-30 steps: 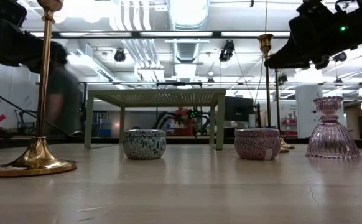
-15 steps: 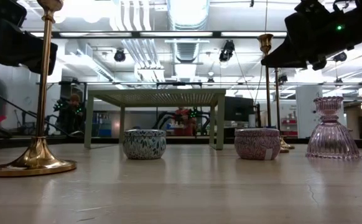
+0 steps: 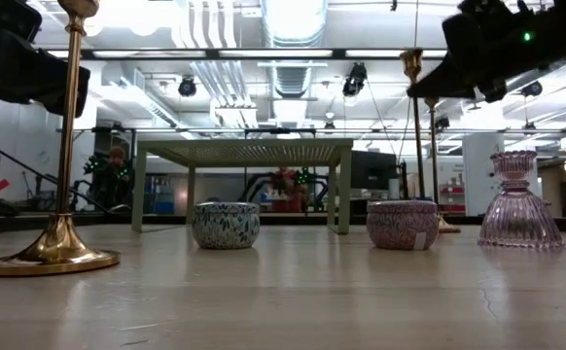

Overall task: Pick & Place candle stick holders
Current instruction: Put the middle gold candle holder on the shelf

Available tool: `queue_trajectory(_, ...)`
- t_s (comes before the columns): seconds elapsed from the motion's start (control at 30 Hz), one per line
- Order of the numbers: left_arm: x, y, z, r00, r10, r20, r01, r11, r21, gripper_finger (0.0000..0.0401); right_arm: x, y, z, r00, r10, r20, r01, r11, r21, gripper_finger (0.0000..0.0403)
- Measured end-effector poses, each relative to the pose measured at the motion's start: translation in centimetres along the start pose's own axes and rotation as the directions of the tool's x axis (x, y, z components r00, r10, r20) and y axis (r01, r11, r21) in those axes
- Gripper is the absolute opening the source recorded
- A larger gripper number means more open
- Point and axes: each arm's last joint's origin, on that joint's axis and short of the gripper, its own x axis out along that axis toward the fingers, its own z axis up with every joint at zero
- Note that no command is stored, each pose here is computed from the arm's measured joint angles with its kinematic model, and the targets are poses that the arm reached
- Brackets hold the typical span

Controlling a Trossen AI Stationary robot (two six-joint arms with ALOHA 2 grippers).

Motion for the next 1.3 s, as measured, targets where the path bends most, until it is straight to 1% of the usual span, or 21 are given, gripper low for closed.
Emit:
queue_trajectory(0.1,0.0,0.0,0.0,1.000,0.000,0.000,0.000,1.000,0.000,0.0010,0.0,0.6,1.7,0.999,0.029,0.022,-0.029,0.999,-0.015,0.0015)
queue_trajectory(0.27,0.0,0.0,0.0,1.000,0.000,0.000,0.000,1.000,0.000,0.0010,-0.1,1.5,5.5,0.995,0.061,0.076,-0.059,0.998,-0.021,0.0015)
queue_trajectory(0.33,0.0,0.0,0.0,1.000,0.000,0.000,0.000,1.000,0.000,0.0010,-0.2,1.8,7.1,0.993,0.065,0.100,-0.064,0.998,-0.012,0.0015)
queue_trajectory(0.4,0.0,0.0,0.0,1.000,0.000,0.000,0.000,1.000,0.000,0.0010,-0.3,1.9,8.6,0.990,0.066,0.123,-0.063,0.998,-0.026,0.0014)
queue_trajectory(0.63,0.0,0.0,0.0,1.000,0.000,0.000,0.000,1.000,0.000,0.0010,0.0,1.5,13.2,0.989,0.026,0.143,-0.018,0.998,-0.058,0.0014)
queue_trajectory(0.7,0.0,0.0,0.0,1.000,0.000,0.000,0.000,1.000,0.000,0.0010,0.5,1.2,14.2,0.987,0.057,0.148,-0.049,0.997,-0.053,0.0014)
queue_trajectory(0.83,0.0,0.0,0.0,1.000,0.000,0.000,0.000,1.000,0.000,0.0010,1.8,0.4,15.8,0.974,0.143,0.175,-0.140,0.990,-0.029,0.0013)
queue_trajectory(1.1,0.0,0.0,0.0,1.000,0.000,0.000,0.000,1.000,0.000,0.0010,6.0,-1.6,17.3,0.966,0.181,0.184,-0.179,0.984,-0.024,0.0013)
queue_trajectory(1.3,0.0,0.0,0.0,1.000,-0.001,0.000,0.001,1.000,0.000,0.0010,9.9,-2.7,18.2,0.969,0.185,0.162,-0.182,0.983,-0.037,0.0013)
